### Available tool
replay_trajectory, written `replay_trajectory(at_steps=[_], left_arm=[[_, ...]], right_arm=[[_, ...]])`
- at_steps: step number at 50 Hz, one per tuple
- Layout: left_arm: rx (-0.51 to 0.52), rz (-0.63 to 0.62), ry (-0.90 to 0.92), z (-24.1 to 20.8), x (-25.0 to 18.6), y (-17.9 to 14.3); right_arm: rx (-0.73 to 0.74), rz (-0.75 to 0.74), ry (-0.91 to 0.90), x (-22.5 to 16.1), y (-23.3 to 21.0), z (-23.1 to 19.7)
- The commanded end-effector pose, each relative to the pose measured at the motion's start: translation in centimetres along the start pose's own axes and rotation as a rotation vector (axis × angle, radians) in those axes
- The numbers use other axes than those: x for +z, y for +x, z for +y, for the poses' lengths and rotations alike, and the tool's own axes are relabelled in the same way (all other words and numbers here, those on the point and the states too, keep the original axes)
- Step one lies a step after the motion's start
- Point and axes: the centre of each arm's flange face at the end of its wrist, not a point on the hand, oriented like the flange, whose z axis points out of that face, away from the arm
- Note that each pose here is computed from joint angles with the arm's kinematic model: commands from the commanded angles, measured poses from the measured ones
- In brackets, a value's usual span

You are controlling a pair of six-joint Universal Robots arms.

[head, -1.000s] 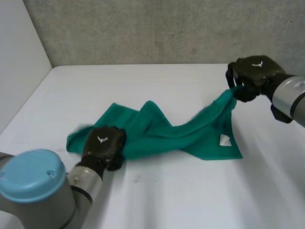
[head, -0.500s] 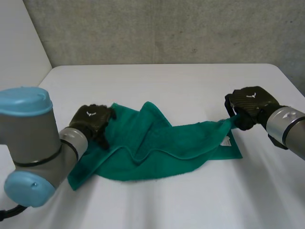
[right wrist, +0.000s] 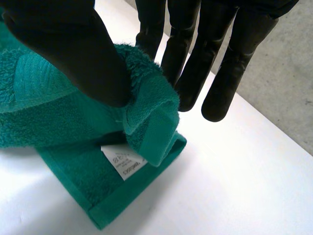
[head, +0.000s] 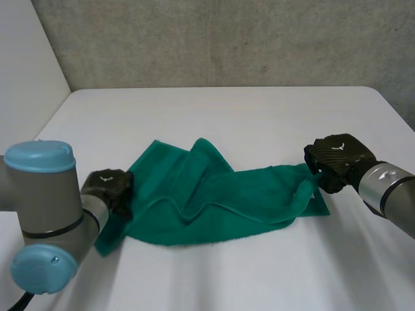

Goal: Fold the towel.

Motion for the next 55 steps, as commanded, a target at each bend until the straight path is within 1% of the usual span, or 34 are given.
replay_trajectory(at_steps=[1, 6, 8, 10, 11, 13, 14, 16, 19, 21, 26, 31, 32, 34, 36, 38, 39, 43, 45, 46, 47, 48, 49, 51, 52, 53, 54, 55], left_arm=[[-0.032, -0.140, 0.144, -1.6, -0.4, -2.3], [-0.050, -0.152, 0.280, -5.0, -3.9, -3.2], [-0.051, -0.136, 0.336, -6.5, -5.7, -3.4], [-0.052, -0.131, 0.356, -7.2, -6.4, -3.6], [-0.052, -0.128, 0.377, -7.8, -7.1, -3.8], [-0.054, -0.140, 0.427, -9.6, -9.2, -5.0], [-0.051, -0.164, 0.462, -10.9, -10.5, -6.1], [-0.034, -0.189, 0.512, -12.7, -12.3, -7.2], [-0.001, -0.192, 0.547, -14.0, -13.6, -8.1], [0.013, -0.183, 0.541, -14.1, -13.7, -8.4], [0.029, -0.150, 0.461, -12.9, -12.6, -9.1], [0.011, -0.068, 0.256, -8.8, -8.0, -8.5], [0.008, -0.047, 0.185, -7.4, -6.2, -8.3], [0.009, -0.034, 0.123, -6.2, -4.7, -8.2], [0.020, -0.020, 0.069, -5.1, -3.1, -8.0], [0.050, -0.001, 0.009, -3.9, -1.0, -7.8], [0.083, 0.008, -0.012, -3.5, 0.3, -7.7], [0.151, -0.031, -0.007, -4.1, 2.3, -8.2], [0.183, -0.091, 0.056, -6.0, 3.4, -8.8], [0.193, -0.136, 0.130, -8.0, 4.1, -9.2], [0.193, -0.137, 0.130, -8.1, 4.1, -9.2], [0.198, -0.160, 0.180, -9.4, 4.2, -9.3], [0.204, -0.203, 0.294, -12.2, 4.3, -9.6], [0.203, -0.250, 0.427, -15.3, 4.1, -10.0], [0.194, -0.299, 0.575, -18.5, 3.5, -10.6], [0.189, -0.324, 0.660, -20.2, 2.9, -10.8], [0.174, -0.386, 0.825, -23.1, 1.4, -11.6], [0.158, -0.415, 0.910, -24.5, 0.4, -11.9]], right_arm=[[-0.072, 0.056, -0.037, -0.2, 1.1, 0.4], [-0.190, 0.115, -0.054, -1.3, 2.0, -0.8], [-0.257, 0.141, -0.046, -2.4, 2.5, -2.1], [-0.277, 0.153, -0.038, -2.7, 2.7, -2.7], [-0.315, 0.191, 0.001, -3.9, 3.4, -4.8], [-0.330, 0.222, 0.032, -4.8, 4.0, -6.3], [-0.335, 0.239, 0.044, -5.3, 4.2, -7.0], [-0.349, 0.272, 0.073, -6.9, 4.8, -9.0], [-0.356, 0.282, 0.071, -8.7, 5.2, -10.5], [-0.357, 0.267, 0.045, -9.2, 5.2, -10.5], [-0.405, 0.175, -0.087, -9.0, 4.3, -8.7], [-0.414, 0.070, -0.218, -5.5, 3.7, -5.2], [-0.410, 0.054, -0.233, -5.0, 3.5, -4.8], [-0.401, 0.023, -0.285, -3.7, 3.2, -3.4], [-0.401, 0.009, -0.314, -2.9, 2.9, -2.7], [-0.407, 0.006, -0.349, -1.6, 2.9, -1.9], [-0.409, 0.005, -0.361, -1.0, 2.8, -1.6], [-0.421, 0.068, -0.328, 1.6, 3.8, -2.1], [-0.420, 0.138, -0.259, 2.9, 4.9, -3.4], [-0.419, 0.168, -0.224, 3.3, 5.4, -4.1], [-0.416, 0.201, -0.182, 3.6, 6.0, -5.1], [-0.411, 0.238, -0.137, 3.9, 6.6, -6.0], [-0.396, 0.321, -0.028, 4.4, 7.9, -8.4], [-0.371, 0.413, 0.105, 4.4, 9.4, -11.2], [-0.344, 0.497, 0.243, 4.2, 10.8, -13.9], [-0.328, 0.534, 0.321, 3.9, 11.4, -15.3], [-0.316, 0.570, 0.401, 3.6, 11.8, -16.7], [-0.302, 0.602, 0.474, 3.2, 12.3, -17.9]])
